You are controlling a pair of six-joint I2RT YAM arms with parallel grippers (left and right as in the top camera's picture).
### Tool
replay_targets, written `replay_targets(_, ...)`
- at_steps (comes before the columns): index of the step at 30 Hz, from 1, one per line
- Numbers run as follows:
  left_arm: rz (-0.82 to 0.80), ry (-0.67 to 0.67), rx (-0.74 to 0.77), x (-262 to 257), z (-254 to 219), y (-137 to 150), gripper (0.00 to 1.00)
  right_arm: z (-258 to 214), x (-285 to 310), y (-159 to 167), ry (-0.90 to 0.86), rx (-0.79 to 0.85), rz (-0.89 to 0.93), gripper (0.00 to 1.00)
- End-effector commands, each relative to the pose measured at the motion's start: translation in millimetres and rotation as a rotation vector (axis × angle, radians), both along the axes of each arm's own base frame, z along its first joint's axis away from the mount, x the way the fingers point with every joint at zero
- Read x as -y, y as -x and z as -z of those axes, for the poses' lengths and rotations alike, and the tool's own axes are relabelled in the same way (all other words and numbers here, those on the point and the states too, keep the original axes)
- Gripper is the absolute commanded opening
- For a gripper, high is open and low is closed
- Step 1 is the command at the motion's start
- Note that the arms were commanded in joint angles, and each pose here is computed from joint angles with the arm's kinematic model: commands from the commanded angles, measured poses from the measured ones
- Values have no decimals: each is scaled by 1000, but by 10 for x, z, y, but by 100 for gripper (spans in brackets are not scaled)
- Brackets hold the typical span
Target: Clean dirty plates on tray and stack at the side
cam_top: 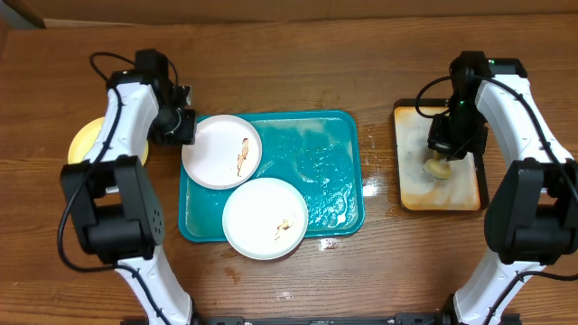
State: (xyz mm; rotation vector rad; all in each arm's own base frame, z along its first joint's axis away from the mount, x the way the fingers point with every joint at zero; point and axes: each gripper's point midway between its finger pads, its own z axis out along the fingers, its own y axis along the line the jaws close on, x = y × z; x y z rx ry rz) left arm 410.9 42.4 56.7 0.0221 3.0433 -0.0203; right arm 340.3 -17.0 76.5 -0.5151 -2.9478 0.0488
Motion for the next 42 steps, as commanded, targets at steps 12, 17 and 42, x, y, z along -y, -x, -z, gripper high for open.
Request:
replay_targets(12, -29, -25, 19, -96, -2, -36, 44, -83, -2, -4, 2, 28, -10, 4)
replay_targets(17, -26, 8, -1, -34, 208, 34, 44, -84, -3, -1, 1, 27, -21, 4)
replay_targets(42, 17, 76, -9, 255, 381, 99, 27, -85, -3, 7, 0, 24, -21, 4)
